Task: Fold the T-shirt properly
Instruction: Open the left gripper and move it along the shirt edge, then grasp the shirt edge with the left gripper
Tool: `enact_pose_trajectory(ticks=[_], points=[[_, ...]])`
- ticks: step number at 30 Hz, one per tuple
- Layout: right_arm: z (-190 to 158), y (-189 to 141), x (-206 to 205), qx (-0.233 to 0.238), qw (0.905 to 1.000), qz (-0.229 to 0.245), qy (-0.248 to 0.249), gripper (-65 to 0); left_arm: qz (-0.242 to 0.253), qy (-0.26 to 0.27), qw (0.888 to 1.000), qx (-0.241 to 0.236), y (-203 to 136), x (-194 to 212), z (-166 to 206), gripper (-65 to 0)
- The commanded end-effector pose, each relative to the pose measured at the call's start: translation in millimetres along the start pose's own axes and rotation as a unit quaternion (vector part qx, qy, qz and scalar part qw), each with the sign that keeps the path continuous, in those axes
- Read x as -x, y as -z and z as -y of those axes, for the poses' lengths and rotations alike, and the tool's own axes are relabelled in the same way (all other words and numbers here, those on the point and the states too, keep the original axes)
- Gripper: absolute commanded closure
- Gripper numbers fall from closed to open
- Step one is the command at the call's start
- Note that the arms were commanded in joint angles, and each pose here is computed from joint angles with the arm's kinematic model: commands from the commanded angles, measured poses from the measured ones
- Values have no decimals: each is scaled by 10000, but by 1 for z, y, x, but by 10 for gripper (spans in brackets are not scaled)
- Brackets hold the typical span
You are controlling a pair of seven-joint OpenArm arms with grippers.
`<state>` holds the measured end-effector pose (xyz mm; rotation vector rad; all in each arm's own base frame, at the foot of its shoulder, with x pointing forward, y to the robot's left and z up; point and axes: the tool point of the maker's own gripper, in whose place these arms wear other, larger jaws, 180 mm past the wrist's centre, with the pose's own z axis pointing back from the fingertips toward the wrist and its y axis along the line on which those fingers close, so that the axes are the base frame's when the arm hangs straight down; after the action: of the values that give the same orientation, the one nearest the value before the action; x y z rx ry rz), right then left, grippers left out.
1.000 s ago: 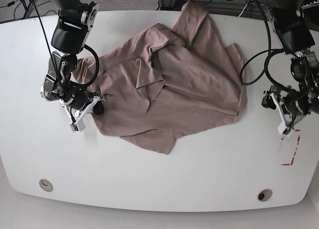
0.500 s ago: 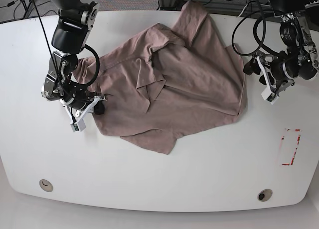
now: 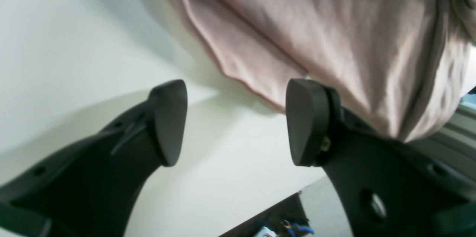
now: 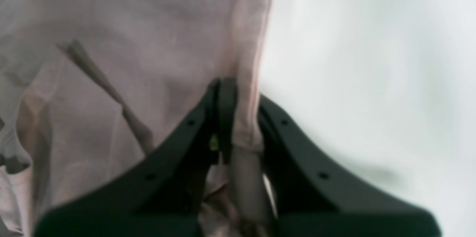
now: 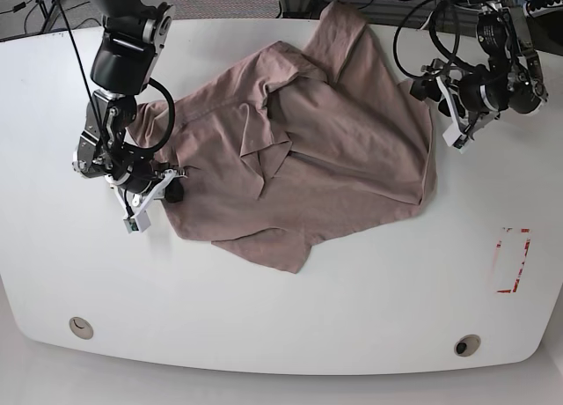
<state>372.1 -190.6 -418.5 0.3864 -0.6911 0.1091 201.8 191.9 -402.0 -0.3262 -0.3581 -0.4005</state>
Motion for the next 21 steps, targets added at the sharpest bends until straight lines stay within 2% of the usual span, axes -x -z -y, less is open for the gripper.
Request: enact_pose_trajectory(ticks=[1, 8, 21], points=[[1, -5, -24, -7, 9994, 319, -94, -29, 152, 88, 9998, 44, -2, -9, 5, -393], [1, -5, -24, -7, 9994, 319, -94, -29, 41, 270, 9993, 252, 9, -9, 20, -393], [2, -6, -24, 4, 9995, 315, -88, -29, -63, 227, 9994, 264, 11, -3, 18, -390]])
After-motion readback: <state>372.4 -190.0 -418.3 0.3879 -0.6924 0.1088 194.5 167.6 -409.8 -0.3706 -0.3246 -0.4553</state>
